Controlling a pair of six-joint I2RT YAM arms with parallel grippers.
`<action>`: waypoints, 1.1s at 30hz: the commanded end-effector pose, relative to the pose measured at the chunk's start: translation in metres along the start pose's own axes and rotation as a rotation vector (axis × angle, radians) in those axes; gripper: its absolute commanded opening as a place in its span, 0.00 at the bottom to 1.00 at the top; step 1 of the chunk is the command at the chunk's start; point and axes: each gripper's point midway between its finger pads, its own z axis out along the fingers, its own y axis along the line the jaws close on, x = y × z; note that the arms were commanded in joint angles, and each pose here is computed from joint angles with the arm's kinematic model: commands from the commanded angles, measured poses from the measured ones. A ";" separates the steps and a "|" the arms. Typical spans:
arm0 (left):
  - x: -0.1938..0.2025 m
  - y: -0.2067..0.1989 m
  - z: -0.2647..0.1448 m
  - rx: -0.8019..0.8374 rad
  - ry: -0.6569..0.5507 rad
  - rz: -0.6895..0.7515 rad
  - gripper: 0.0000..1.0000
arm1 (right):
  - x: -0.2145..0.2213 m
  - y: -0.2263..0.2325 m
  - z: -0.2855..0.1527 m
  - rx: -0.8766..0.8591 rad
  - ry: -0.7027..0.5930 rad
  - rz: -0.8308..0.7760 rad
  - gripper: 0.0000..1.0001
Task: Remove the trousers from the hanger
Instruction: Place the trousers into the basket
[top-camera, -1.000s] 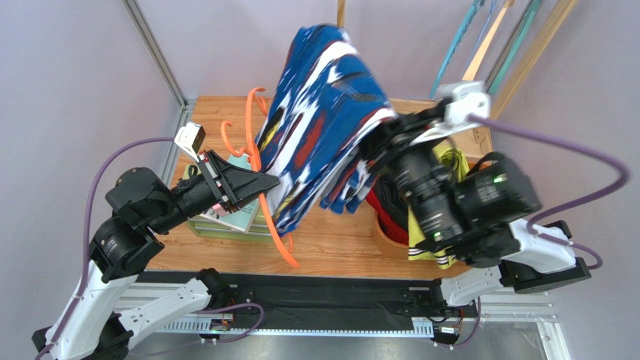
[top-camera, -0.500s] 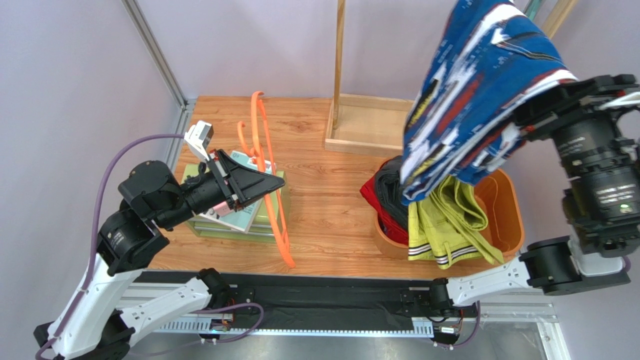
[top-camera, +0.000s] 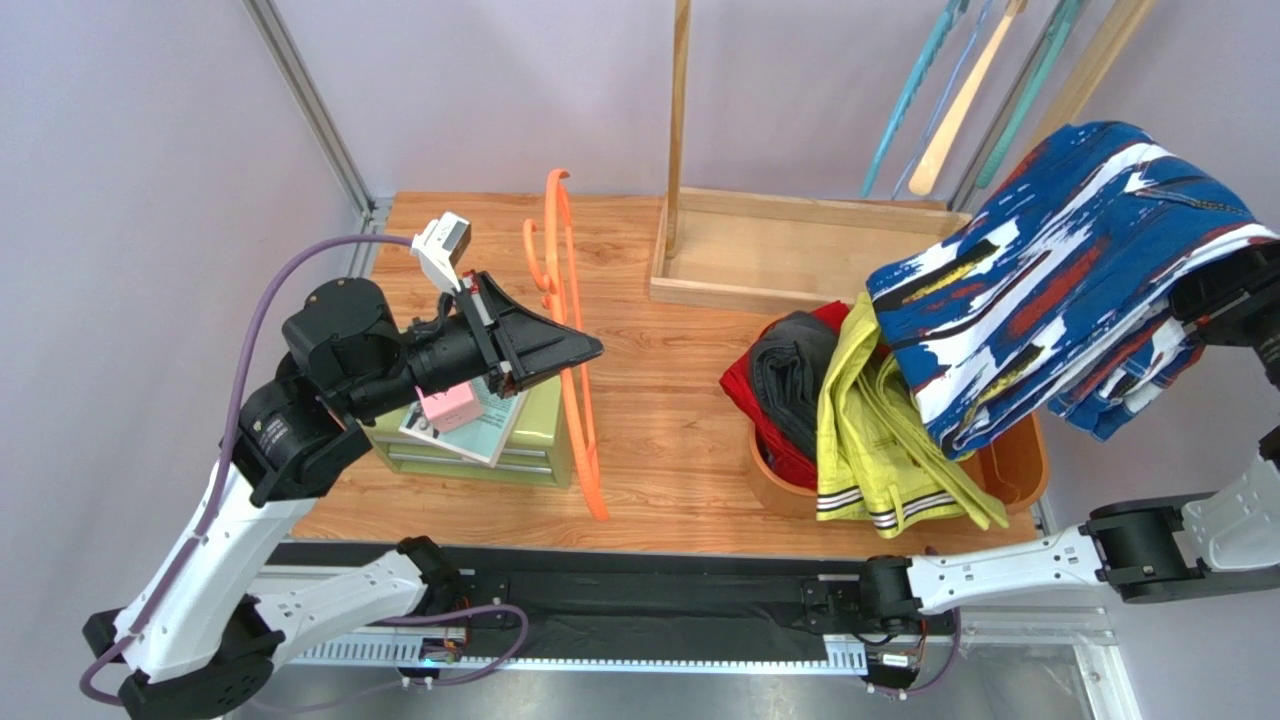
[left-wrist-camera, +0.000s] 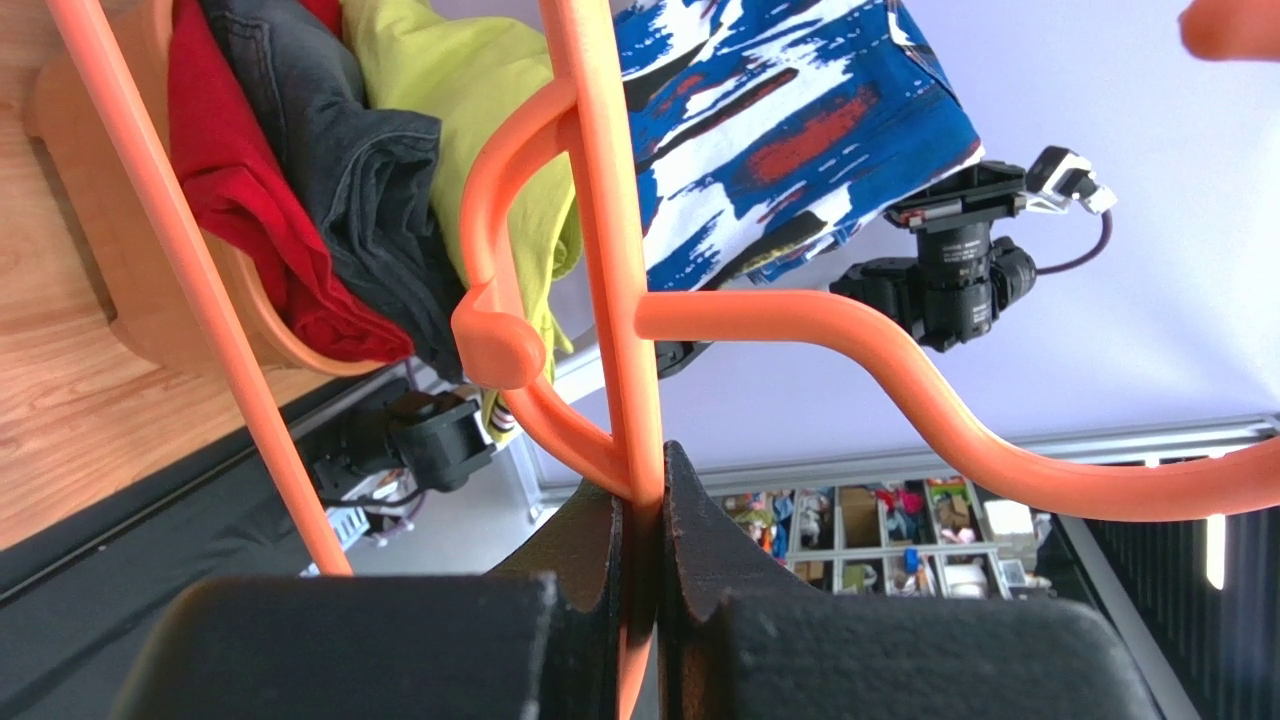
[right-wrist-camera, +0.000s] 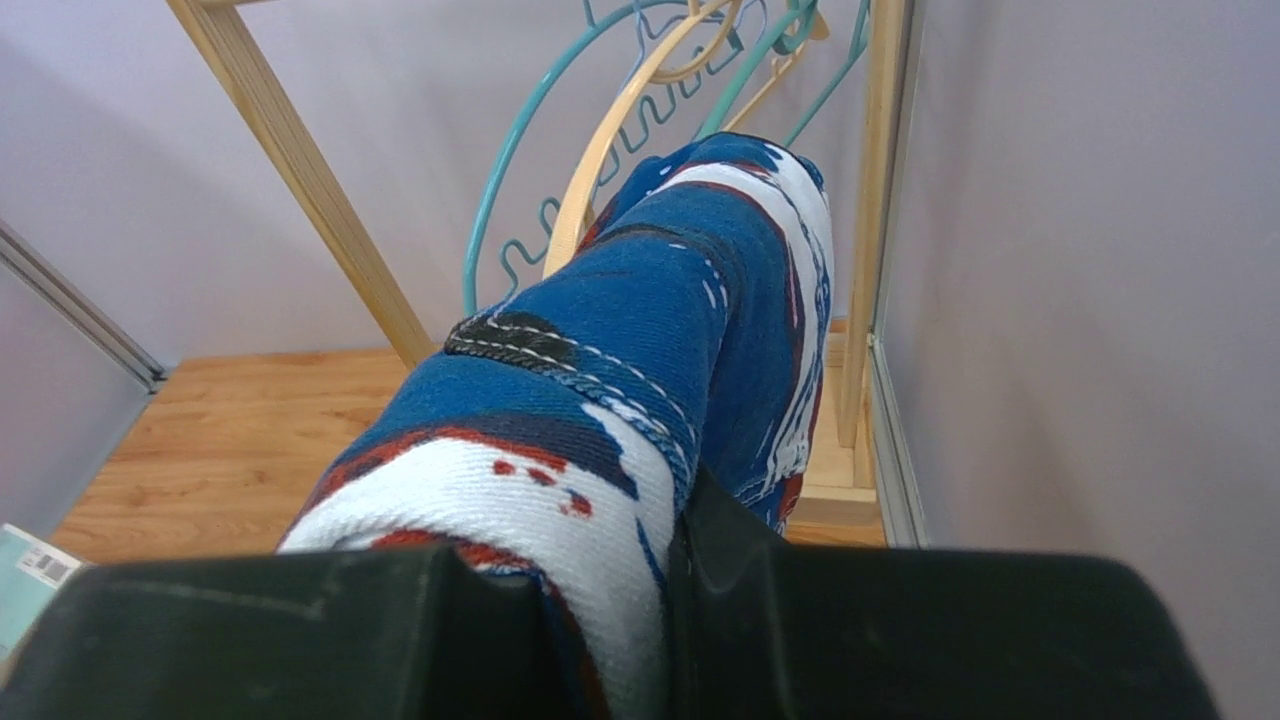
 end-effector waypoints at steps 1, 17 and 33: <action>-0.002 -0.027 -0.007 0.089 0.001 0.048 0.00 | 0.014 0.002 -0.001 0.007 0.010 -0.091 0.00; -0.002 -0.026 -0.010 0.090 -0.003 0.043 0.00 | -0.055 -0.005 0.003 -0.054 -0.126 -0.171 0.00; 0.003 -0.021 -0.008 0.089 0.018 0.033 0.00 | 0.153 0.043 0.002 0.022 0.076 0.156 0.01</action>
